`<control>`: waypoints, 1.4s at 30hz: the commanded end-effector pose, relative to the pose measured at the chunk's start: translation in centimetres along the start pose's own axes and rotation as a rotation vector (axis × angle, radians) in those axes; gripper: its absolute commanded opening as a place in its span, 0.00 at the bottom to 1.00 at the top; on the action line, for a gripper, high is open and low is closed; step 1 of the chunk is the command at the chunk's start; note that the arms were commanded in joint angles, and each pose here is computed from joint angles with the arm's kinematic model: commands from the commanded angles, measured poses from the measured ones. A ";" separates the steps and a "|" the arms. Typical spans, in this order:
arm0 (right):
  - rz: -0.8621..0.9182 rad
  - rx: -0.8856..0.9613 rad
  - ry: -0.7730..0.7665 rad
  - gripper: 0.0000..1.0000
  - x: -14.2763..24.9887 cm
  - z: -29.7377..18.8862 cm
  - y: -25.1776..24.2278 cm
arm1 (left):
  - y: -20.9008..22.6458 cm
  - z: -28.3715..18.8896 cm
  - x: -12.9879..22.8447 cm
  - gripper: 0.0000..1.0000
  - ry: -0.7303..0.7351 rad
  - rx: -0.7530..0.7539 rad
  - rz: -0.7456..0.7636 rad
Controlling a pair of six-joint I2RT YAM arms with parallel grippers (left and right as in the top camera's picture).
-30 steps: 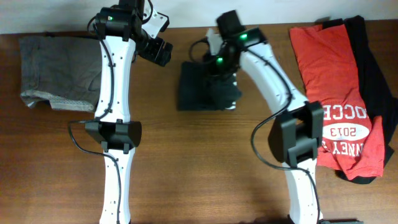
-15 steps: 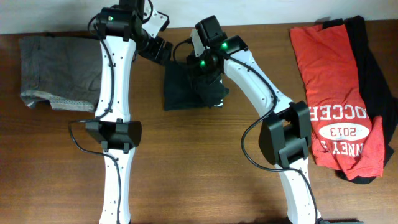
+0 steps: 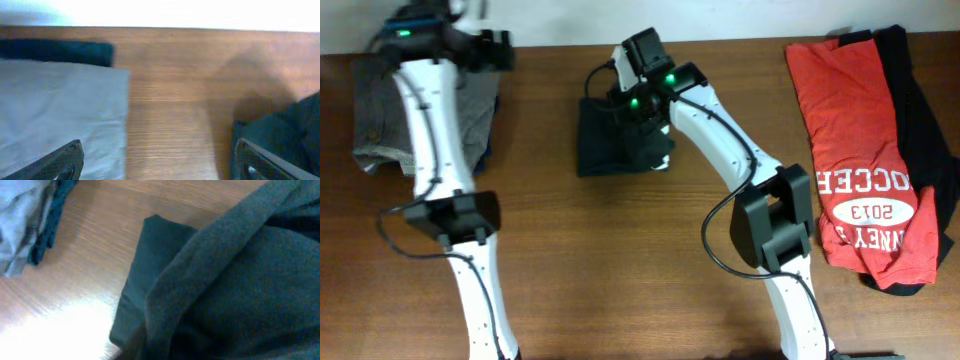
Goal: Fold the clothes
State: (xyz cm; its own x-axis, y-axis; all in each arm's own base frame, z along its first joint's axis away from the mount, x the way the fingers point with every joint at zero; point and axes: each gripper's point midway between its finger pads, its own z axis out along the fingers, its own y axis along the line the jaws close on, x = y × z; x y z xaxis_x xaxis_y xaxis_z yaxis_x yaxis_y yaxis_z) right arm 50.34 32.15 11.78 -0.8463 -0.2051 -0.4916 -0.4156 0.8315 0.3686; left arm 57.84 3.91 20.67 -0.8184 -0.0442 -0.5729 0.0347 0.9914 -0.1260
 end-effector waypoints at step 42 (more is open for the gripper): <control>-0.237 -0.119 0.360 0.38 9.8 -0.2 5.2 | 0.5 -3.4 -0.9 0.96 -0.049 0.066 -0.027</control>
State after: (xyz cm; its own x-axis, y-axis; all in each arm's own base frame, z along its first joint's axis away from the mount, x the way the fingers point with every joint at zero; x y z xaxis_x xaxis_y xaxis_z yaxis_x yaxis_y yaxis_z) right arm 41.51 32.60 9.82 -0.7997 -0.5248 -0.2917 -0.6003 0.7061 0.3755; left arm 57.20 5.11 21.79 -0.8104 -0.0988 -0.5776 0.0257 0.9788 -0.2034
